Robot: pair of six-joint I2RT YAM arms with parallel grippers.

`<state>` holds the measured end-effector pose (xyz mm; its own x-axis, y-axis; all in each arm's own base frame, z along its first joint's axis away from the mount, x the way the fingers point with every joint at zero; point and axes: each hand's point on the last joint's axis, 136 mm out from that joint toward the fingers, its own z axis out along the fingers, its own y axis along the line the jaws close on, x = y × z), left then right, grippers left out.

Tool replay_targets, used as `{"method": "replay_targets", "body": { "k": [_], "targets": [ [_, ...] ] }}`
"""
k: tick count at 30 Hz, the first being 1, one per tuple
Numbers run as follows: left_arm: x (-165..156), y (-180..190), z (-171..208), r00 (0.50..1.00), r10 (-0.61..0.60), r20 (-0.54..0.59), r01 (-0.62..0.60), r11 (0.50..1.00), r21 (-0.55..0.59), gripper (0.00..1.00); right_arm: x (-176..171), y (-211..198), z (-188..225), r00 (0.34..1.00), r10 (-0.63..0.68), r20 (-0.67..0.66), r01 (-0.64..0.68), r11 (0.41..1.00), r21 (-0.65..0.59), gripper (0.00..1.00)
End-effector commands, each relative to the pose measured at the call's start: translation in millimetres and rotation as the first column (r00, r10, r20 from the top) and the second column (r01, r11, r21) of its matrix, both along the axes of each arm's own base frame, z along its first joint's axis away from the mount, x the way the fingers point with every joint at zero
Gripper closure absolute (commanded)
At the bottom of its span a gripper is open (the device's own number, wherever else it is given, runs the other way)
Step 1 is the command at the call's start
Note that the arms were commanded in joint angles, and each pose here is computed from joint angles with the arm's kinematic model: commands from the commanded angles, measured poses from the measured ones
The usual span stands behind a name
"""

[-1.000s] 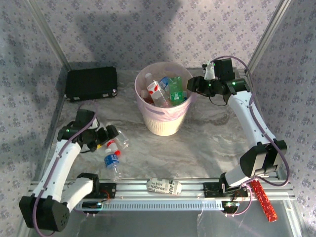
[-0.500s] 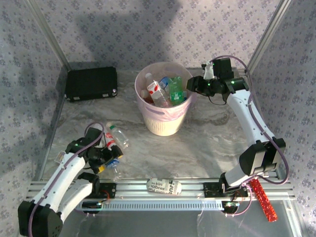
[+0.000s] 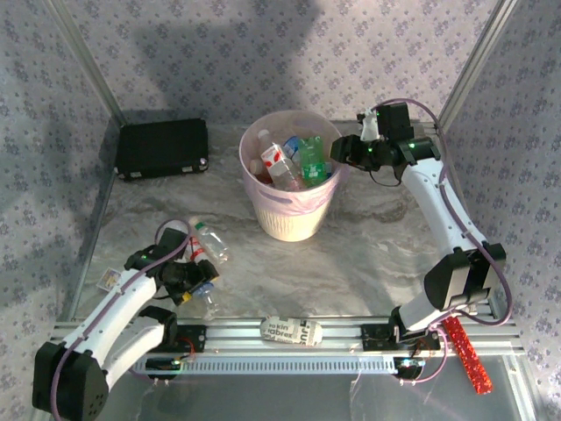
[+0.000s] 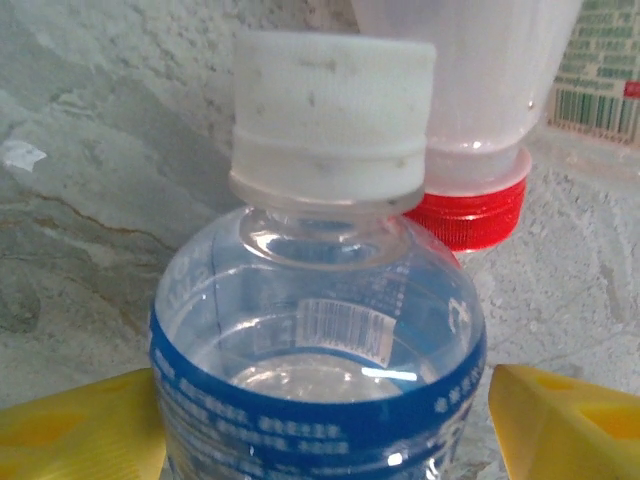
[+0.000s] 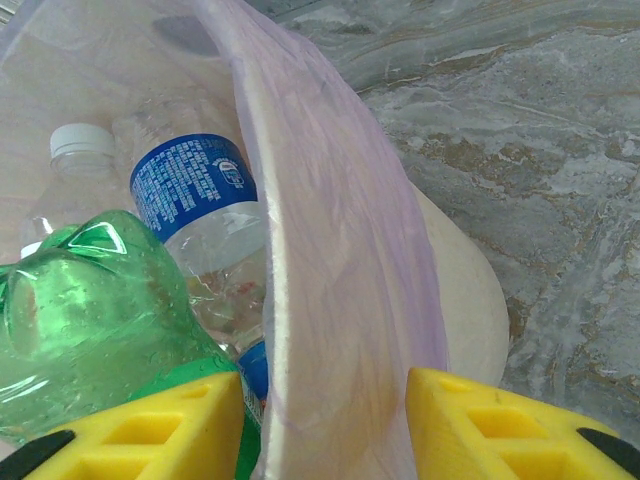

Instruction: Put the plastic bottles in the bin

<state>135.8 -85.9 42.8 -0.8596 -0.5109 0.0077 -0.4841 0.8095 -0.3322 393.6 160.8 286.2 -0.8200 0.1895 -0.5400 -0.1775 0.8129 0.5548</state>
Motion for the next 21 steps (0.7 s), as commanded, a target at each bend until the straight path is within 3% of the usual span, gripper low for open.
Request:
{"method": "replay_targets", "body": {
  "k": [1,9,13,17,21],
  "targets": [
    [5,-1,-5,1.0,0.011,0.02,-0.011,1.0,0.003,0.23,3,1,0,1.0,0.008,0.003,-0.008,1.0,-0.006,0.52],
    [13,-1,13,0.996,0.025,0.08,-0.024,1.0,-0.012,0.37,4,-1,4,1.0,0.0,0.012,0.0,1.0,-0.01,0.52],
    [21,-5,30,0.994,0.02,0.106,-0.017,0.999,-0.026,0.38,4,-2,3,1.0,-0.003,0.01,0.003,1.0,-0.012,0.52],
    [49,-12,86,0.973,-0.01,0.233,0.02,0.999,-0.038,0.38,4,-4,5,1.0,-0.005,0.012,0.006,1.0,-0.02,0.52],
    [99,-30,161,0.922,-0.102,0.374,0.126,0.991,-0.041,0.38,5,-4,7,1.0,-0.007,0.013,0.007,1.0,-0.021,0.52]
  ]
}}
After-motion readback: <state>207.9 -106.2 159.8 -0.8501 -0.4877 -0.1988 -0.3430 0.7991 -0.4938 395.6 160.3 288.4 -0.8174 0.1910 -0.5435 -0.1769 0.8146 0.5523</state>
